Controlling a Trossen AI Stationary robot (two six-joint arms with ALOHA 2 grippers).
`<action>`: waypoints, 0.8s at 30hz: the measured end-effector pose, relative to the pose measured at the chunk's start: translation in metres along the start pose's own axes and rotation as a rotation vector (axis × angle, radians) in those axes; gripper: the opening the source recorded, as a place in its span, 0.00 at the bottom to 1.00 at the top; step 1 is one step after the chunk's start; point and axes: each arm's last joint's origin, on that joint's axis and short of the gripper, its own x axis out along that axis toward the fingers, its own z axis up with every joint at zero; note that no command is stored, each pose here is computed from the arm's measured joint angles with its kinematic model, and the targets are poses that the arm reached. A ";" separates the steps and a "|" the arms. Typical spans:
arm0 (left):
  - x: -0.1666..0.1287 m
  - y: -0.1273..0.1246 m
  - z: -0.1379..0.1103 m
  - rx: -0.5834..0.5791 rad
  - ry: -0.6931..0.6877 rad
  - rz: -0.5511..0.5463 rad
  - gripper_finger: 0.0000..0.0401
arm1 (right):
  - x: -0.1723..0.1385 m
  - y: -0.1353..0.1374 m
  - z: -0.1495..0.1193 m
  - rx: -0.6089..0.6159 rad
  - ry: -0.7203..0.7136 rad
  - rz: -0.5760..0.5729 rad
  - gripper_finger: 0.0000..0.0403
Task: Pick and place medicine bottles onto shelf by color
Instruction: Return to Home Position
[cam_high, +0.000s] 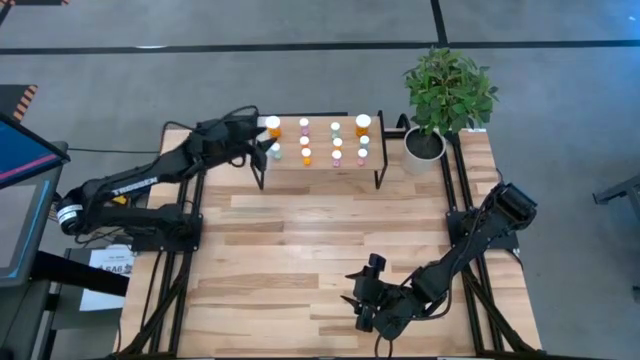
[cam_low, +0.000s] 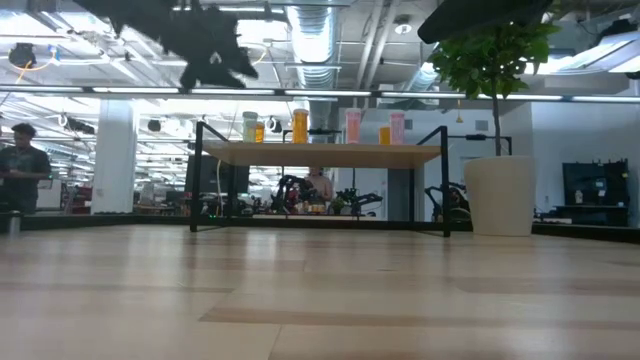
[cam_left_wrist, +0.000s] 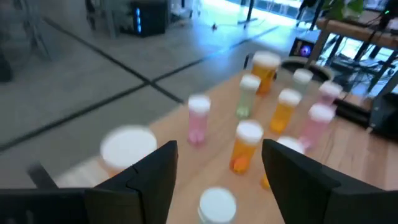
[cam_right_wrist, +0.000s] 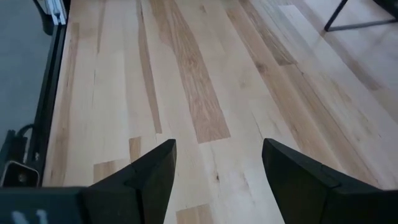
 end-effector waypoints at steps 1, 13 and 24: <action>-0.006 -0.001 0.006 0.011 -0.012 -0.005 0.56 | 0.000 0.000 0.000 -0.008 0.000 0.000 0.65; -0.115 -0.026 0.022 0.165 -0.155 -0.398 0.28 | -0.061 -0.050 0.066 -0.183 -0.178 0.002 0.65; -0.172 -0.005 -0.028 0.024 -0.343 -0.566 0.02 | -0.144 -0.140 0.076 -0.188 -0.410 -0.022 0.64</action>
